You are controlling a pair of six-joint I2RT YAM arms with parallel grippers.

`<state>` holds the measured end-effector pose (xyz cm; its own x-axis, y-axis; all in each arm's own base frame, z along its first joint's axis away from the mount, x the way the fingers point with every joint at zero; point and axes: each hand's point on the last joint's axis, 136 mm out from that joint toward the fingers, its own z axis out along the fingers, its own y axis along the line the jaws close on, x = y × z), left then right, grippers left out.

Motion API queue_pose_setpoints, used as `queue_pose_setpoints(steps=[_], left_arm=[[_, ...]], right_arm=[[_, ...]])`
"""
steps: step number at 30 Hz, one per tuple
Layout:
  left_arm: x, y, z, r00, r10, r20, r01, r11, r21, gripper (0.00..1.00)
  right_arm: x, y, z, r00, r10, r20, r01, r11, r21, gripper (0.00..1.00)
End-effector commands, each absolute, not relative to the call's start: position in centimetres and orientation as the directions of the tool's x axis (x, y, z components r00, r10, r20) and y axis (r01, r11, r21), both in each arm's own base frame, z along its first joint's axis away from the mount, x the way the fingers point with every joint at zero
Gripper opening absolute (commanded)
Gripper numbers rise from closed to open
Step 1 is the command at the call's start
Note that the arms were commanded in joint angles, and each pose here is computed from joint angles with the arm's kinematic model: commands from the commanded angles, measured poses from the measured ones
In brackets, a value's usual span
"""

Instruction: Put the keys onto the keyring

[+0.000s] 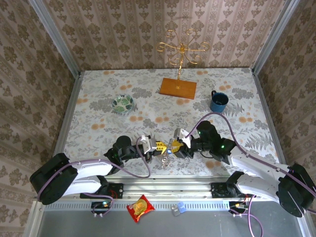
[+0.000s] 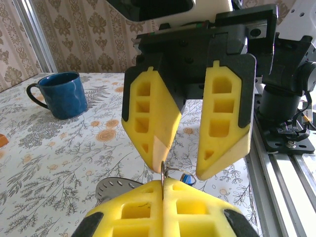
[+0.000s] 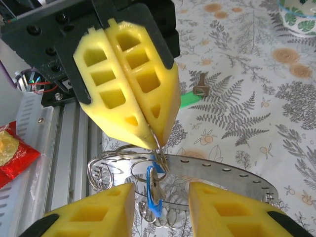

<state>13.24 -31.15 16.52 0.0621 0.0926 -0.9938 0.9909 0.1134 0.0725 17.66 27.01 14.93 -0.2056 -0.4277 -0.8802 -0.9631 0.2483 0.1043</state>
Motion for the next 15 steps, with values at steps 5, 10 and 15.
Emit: queue_pose_setpoints(steps=[5,10,15], left_arm=[[12.97,-30.99,17.63,0.097,0.050,-0.994,0.990,0.100,0.102,0.00],[13.03,-30.96,17.67,0.100,0.049,-0.994,0.989,0.104,0.105,0.00],[13.04,-30.94,17.56,0.103,0.049,-0.994,0.989,0.106,0.107,0.00]], right_arm=[[17.53,27.86,15.11,-0.189,-0.445,-0.875,-0.972,0.211,0.103,0.31],[17.57,28.33,15.57,-0.178,-0.437,-0.882,-0.976,0.192,0.102,0.22],[17.36,28.35,14.99,-0.189,-0.448,-0.874,-0.976,0.182,0.118,0.09]])
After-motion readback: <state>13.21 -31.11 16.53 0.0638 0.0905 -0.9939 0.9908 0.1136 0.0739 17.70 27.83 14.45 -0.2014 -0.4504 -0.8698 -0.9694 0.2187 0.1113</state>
